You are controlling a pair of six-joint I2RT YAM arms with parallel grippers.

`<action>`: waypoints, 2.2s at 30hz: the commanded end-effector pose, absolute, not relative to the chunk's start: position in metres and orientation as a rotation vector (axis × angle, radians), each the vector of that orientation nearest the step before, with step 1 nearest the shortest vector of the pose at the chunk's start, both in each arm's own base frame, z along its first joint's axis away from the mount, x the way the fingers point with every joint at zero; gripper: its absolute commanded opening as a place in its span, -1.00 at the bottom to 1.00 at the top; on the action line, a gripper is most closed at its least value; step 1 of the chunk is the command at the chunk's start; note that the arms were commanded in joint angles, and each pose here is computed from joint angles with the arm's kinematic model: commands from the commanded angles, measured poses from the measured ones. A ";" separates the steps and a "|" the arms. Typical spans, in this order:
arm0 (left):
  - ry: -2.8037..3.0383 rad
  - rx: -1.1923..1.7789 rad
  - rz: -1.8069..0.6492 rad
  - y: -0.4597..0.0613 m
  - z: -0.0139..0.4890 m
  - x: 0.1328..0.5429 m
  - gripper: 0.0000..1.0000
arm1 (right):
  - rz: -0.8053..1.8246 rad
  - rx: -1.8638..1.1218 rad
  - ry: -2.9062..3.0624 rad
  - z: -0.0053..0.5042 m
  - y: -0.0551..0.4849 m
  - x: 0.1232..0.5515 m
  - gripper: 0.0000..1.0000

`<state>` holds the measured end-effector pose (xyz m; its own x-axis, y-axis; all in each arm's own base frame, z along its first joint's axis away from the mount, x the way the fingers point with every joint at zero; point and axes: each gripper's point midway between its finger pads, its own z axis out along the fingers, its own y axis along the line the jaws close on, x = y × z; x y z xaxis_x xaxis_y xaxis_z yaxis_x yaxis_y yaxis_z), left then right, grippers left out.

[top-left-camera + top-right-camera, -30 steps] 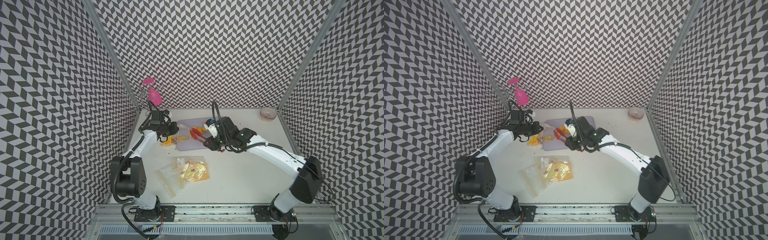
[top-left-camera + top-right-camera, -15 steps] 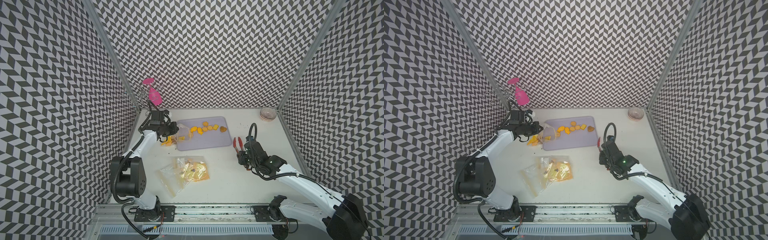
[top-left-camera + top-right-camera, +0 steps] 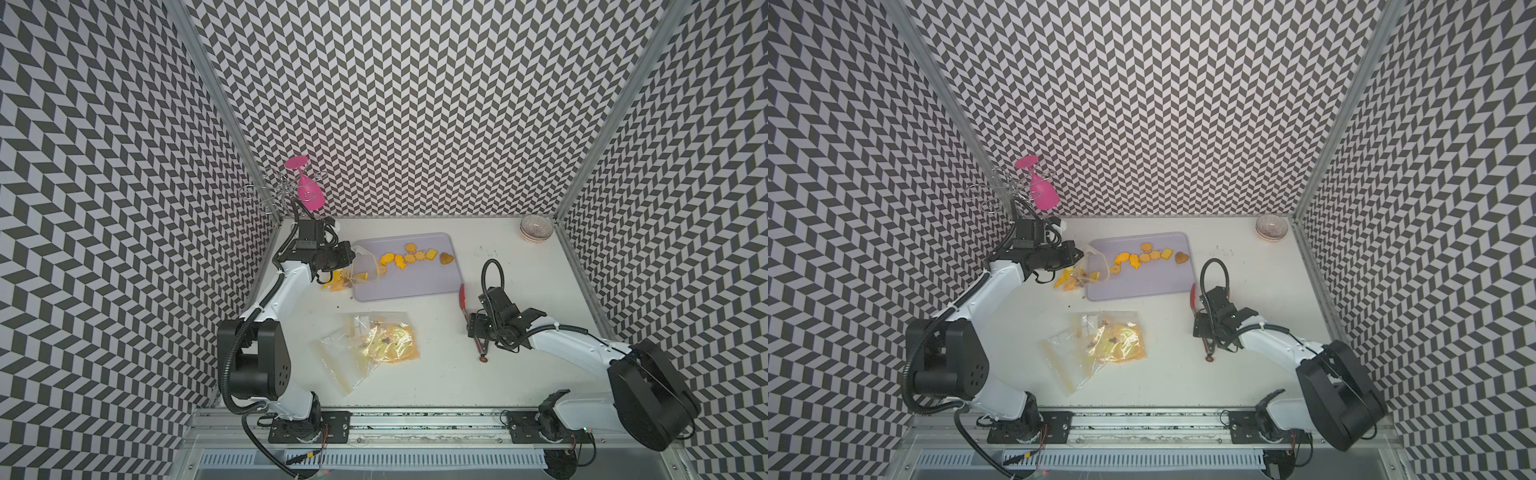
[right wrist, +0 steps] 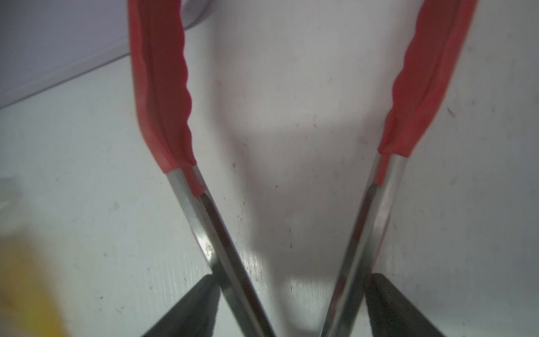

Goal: Put the cookies into a resealable bag to prevent moisture
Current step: Place the clamp at the center of the board, then pick up the ziploc bag from the center of the board, then place the ziploc bag at the center of the board.

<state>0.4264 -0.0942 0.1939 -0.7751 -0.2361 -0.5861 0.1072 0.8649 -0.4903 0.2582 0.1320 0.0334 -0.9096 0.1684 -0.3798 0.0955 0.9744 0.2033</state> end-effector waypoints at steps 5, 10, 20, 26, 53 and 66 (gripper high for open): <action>2.273 -0.097 -0.596 -0.085 0.253 0.420 -1.00 | 0.347 0.246 2.493 0.097 0.135 0.289 0.99; 2.226 -0.006 -0.525 -0.108 0.303 0.409 -1.00 | 0.416 0.232 2.246 0.166 0.131 0.301 0.94; 2.228 0.422 -0.648 -0.256 0.339 0.343 -1.00 | 0.377 0.308 1.932 0.254 0.094 0.295 0.90; 2.277 0.657 -0.738 -0.318 0.307 0.298 -1.00 | 0.330 0.318 1.894 0.272 0.081 0.288 0.80; 2.436 0.944 -0.682 -0.331 0.162 0.293 -1.00 | 0.876 -0.388 2.084 0.231 0.208 0.237 0.62; 2.423 0.926 -0.687 -0.302 0.154 0.270 -1.00 | 0.703 -0.685 1.673 0.256 0.235 0.216 0.74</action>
